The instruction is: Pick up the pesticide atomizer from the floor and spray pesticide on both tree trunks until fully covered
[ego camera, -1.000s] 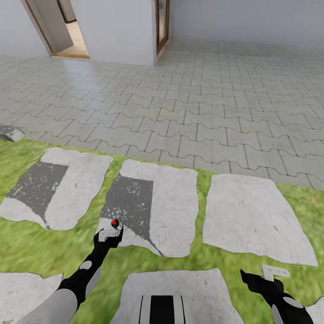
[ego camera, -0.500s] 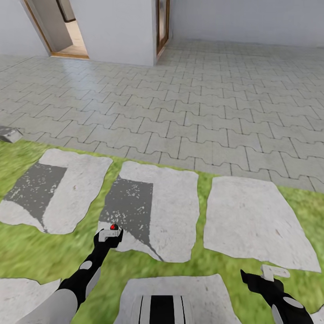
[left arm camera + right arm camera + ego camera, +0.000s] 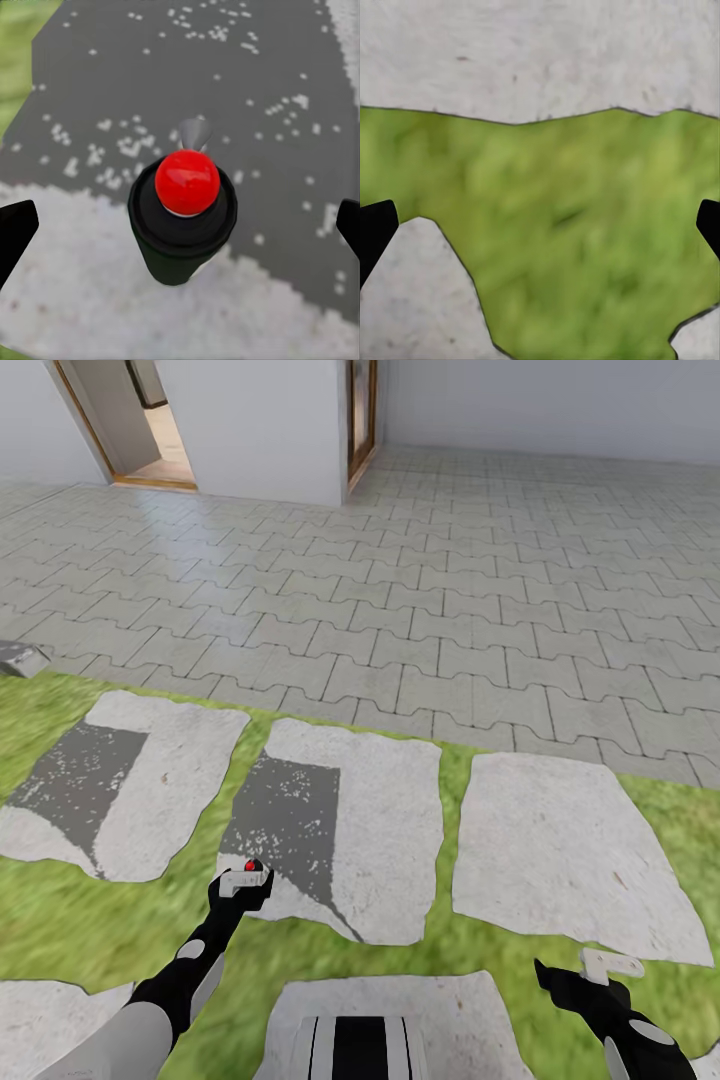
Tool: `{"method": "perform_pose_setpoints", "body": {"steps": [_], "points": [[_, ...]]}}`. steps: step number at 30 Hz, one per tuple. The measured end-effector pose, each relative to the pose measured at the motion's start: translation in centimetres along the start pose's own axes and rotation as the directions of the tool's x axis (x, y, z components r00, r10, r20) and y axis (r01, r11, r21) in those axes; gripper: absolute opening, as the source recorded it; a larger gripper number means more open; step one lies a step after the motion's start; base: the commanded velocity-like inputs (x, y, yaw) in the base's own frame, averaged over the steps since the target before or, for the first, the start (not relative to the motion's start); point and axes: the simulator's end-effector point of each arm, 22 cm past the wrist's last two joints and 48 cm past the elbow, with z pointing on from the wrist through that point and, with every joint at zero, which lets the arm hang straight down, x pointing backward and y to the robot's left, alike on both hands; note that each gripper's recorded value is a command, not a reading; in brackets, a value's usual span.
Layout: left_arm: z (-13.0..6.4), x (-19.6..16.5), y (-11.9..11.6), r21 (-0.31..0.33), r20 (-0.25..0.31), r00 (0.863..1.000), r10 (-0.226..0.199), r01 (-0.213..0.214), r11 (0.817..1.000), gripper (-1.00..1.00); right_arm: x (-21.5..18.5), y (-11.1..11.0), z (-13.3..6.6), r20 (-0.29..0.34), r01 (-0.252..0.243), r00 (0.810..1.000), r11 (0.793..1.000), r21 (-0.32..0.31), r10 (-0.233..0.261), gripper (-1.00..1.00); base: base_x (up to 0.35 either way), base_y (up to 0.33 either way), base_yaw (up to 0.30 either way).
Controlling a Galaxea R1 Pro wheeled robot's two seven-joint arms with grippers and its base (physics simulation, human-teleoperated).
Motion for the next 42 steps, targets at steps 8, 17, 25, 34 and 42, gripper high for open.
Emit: {"method": "perform_pose_setpoints", "body": {"steps": [8,17,25,34,42], "points": [[0.1,0.6,0.0,0.000,-0.010,1.000,0.000,0.000,1.000,1.00,0.4,-0.1,0.2,-0.010,0.003,1.000,1.000,0.002,-0.003,1.00,0.002,0.000,0.000],[0.1,1.4,0.0,0.000,-0.023,1.000,-0.001,0.001,1.000,1.00,0.9,0.0,0.5,-0.022,0.005,1.000,1.000,0.003,-0.005,1.00,0.000,0.000,0.000],[0.2,1.5,0.0,0.000,-0.023,1.000,-0.001,0.001,1.000,1.00,1.0,0.0,0.5,-0.023,0.005,1.000,1.000,0.003,-0.005,1.00,0.000,0.000,0.000],[-0.5,1.8,0.0,0.000,-0.001,1.000,0.004,-0.004,1.000,1.00,1.0,0.0,0.5,-0.024,0.005,1.000,1.000,0.003,-0.005,1.00,0.000,0.000,0.000],[-0.5,2.0,0.0,0.000,0.003,1.000,0.005,-0.005,1.000,1.00,1.2,0.0,0.6,-0.029,0.006,1.000,1.000,0.004,-0.006,1.00,0.006,0.000,0.000]]}}
